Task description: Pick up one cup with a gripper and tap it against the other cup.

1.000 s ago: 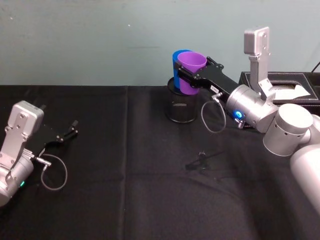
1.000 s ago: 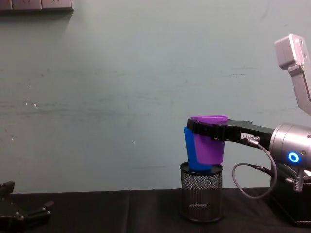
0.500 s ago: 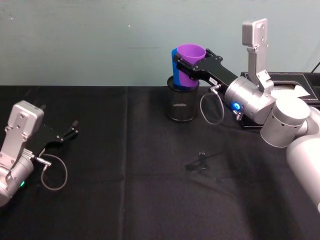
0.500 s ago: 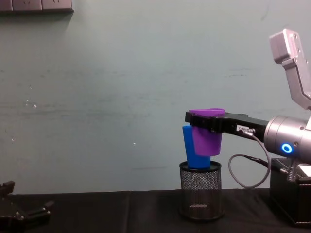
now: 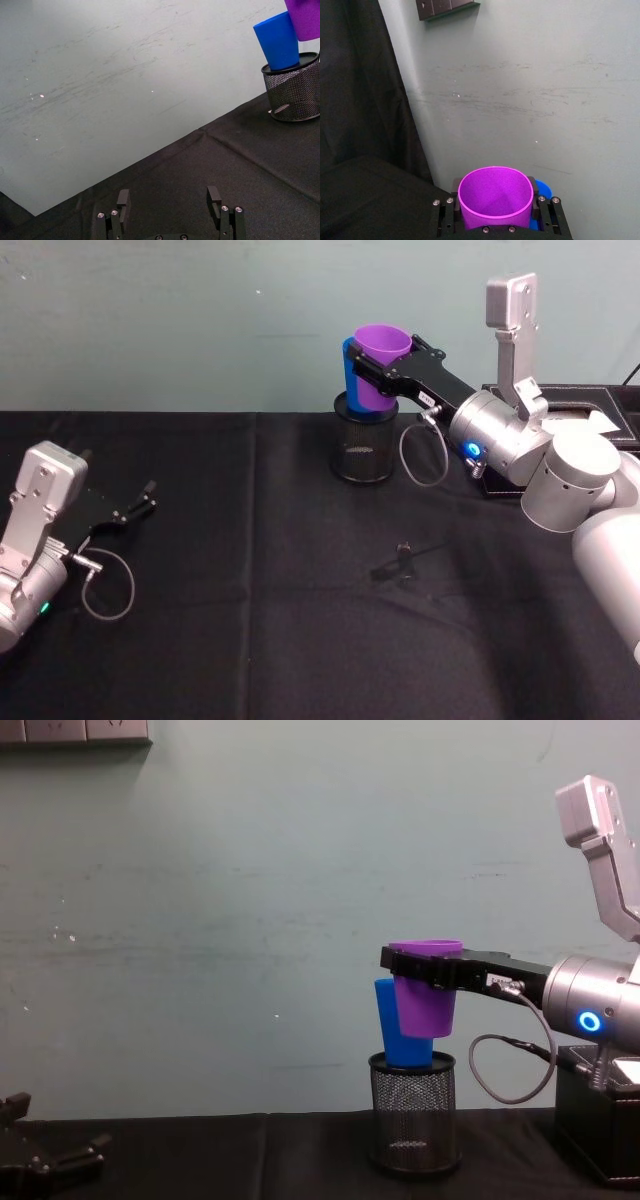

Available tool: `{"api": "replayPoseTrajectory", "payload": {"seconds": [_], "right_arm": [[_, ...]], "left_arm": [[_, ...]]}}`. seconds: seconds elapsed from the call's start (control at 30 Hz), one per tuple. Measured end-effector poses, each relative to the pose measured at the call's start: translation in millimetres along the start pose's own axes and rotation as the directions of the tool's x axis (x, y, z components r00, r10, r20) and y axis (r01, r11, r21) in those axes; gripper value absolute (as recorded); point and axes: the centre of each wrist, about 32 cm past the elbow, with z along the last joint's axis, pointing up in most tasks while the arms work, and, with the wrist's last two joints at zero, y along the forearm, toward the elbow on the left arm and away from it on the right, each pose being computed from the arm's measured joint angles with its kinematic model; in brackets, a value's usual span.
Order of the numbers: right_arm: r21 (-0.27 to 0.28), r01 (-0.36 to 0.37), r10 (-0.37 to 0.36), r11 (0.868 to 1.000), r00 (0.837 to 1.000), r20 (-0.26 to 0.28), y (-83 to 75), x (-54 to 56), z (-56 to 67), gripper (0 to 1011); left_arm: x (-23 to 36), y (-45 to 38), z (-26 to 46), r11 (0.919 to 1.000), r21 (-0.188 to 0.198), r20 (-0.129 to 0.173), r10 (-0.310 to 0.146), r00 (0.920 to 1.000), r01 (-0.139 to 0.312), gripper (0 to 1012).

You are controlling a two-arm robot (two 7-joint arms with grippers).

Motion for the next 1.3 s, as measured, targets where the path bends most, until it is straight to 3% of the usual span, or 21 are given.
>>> {"api": "replayPoseTrajectory", "payload": {"seconds": [1.3], "right_arm": [[-0.001, 0.001, -0.001, 1.0, 1.0, 0.002, -0.4, -0.2, -0.3, 754]], "left_arm": [[0.0, 0.0, 0.0, 1.0, 0.0, 0.0, 0.0, 1.0, 0.0, 1000]]}}
